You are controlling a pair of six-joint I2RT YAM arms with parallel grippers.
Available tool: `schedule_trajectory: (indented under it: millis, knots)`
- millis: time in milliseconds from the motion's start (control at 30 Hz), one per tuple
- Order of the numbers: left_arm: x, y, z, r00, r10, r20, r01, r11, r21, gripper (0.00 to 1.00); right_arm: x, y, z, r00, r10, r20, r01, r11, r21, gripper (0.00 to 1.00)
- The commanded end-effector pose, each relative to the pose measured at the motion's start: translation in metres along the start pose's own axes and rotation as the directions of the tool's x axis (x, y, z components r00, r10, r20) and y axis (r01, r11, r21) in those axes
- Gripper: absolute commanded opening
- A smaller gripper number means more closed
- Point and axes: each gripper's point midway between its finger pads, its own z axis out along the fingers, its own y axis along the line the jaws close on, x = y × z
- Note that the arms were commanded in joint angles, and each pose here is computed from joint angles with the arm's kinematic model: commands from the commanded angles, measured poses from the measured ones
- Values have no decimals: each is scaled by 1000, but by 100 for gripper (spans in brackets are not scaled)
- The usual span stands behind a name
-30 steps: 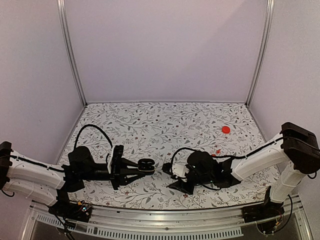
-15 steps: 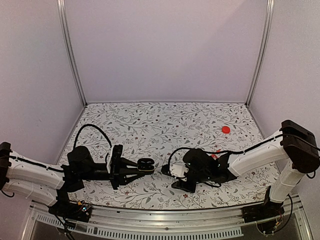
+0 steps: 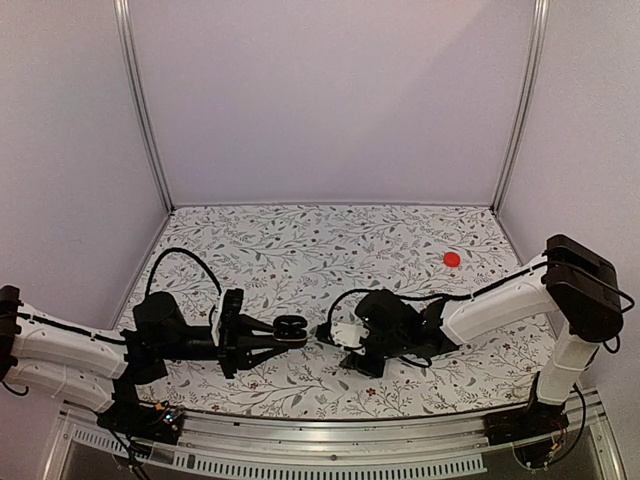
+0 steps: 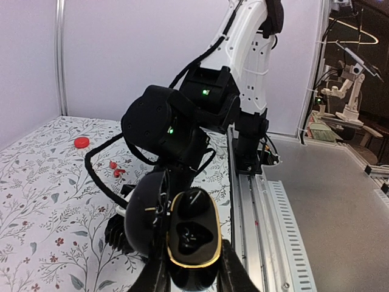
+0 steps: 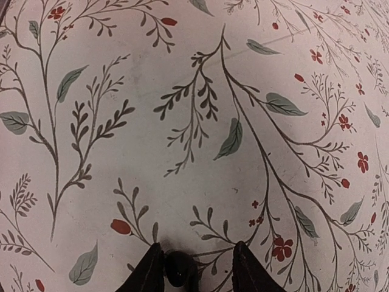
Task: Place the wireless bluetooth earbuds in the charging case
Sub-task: Pick up the left earbud from the center of the board.
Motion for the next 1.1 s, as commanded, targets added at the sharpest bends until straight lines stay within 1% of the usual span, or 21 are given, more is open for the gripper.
schedule_trajectory:
  millis: [0,100,167,333,533,767,1067]
  knots:
    - [0,4,-5,1000,6,8,-6,1000,-18,0,1,-10,5,1000,19,-20,-19,1000,13,37]
    - [0,5,-5,1000,5,7,-5,1000,-23,0,1,-15,8,999,30,-28,-30,999,13,35]
    - [-1,6,-5,1000,7,9,-6,1000,-24,0,6,-17,9,998,39,-52,-38,999,13,34]
    - [-1,6,-5,1000,8,10,-8,1000,-25,0,11,-25,13,994,73,-80,-72,997,12,33]
    - [-1,7,-5,1000,9,7,-9,1000,-27,0,12,-22,10,991,99,-89,-103,994,-33,33]
    - [-1,8,-6,1000,10,7,-10,1000,-29,0,5,-18,9,974,165,-154,-178,981,-74,32]
    - [0,9,-6,1000,14,3,-14,999,-30,0,10,-22,1,941,223,-253,-240,970,-37,31]
